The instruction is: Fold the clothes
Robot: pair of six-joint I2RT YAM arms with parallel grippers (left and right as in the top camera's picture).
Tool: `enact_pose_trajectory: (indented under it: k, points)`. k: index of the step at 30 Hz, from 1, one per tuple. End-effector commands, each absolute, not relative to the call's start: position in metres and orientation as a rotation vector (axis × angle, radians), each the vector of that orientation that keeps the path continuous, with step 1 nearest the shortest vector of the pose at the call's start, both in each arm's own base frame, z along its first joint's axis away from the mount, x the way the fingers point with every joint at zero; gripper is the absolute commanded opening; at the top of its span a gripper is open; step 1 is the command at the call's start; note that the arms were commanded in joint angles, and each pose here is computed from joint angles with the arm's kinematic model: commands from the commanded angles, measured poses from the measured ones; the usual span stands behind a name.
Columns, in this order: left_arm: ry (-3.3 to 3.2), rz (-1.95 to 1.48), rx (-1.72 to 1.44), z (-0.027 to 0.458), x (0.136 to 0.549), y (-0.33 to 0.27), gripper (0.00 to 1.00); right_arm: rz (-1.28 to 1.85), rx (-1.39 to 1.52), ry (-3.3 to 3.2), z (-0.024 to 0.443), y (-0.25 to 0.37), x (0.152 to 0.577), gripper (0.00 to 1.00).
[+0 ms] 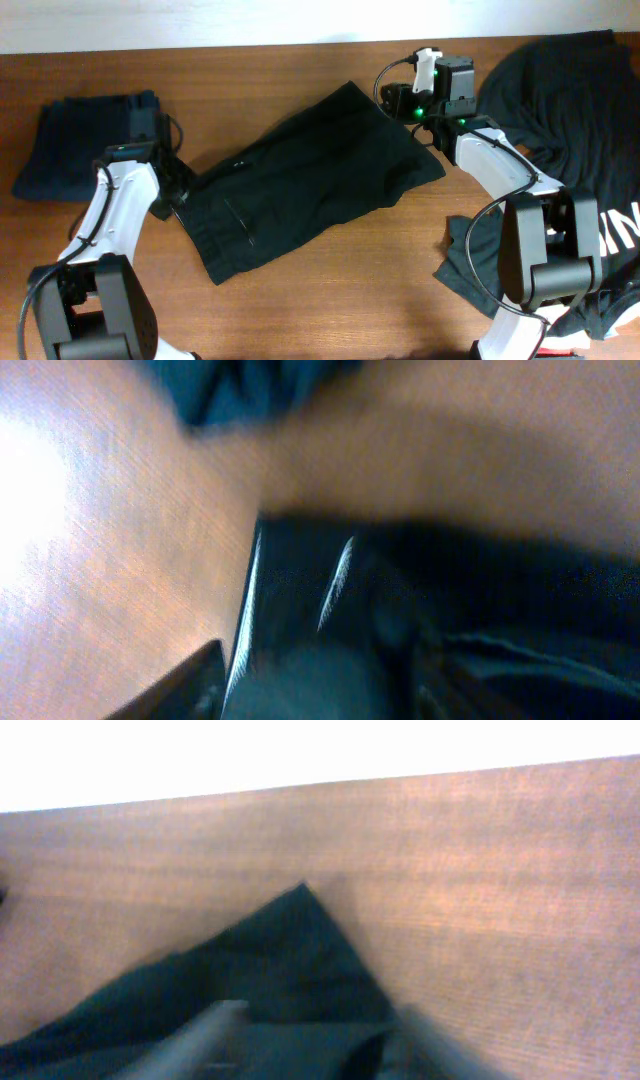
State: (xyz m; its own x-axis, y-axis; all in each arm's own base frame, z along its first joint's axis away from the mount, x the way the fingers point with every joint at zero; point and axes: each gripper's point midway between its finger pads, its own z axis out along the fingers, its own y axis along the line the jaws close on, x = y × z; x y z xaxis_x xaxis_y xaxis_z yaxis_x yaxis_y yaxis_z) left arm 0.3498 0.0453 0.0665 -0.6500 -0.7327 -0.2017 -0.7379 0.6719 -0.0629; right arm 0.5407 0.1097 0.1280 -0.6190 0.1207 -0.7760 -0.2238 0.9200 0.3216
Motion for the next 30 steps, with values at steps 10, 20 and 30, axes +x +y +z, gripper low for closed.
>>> enact_pose_trajectory:
  k: [10, 20, 30]
  points:
    - [2.923, -0.204, -1.098, 0.084, 0.321, 0.03, 0.6, 0.55, -0.007, 2.516, 0.078, 0.072, 0.487, 0.22]
    - [3.046, -0.119, -0.837, 0.069, 0.312, -0.002, 0.49, 0.493, -0.064, 2.524, 0.013, 0.112, 0.506, 0.08]
    - [3.062, -0.114, -0.843, 0.063, 0.306, -0.002, 0.5, 0.652, 0.034, 2.107, 0.108, 0.151, 0.584, 0.28]
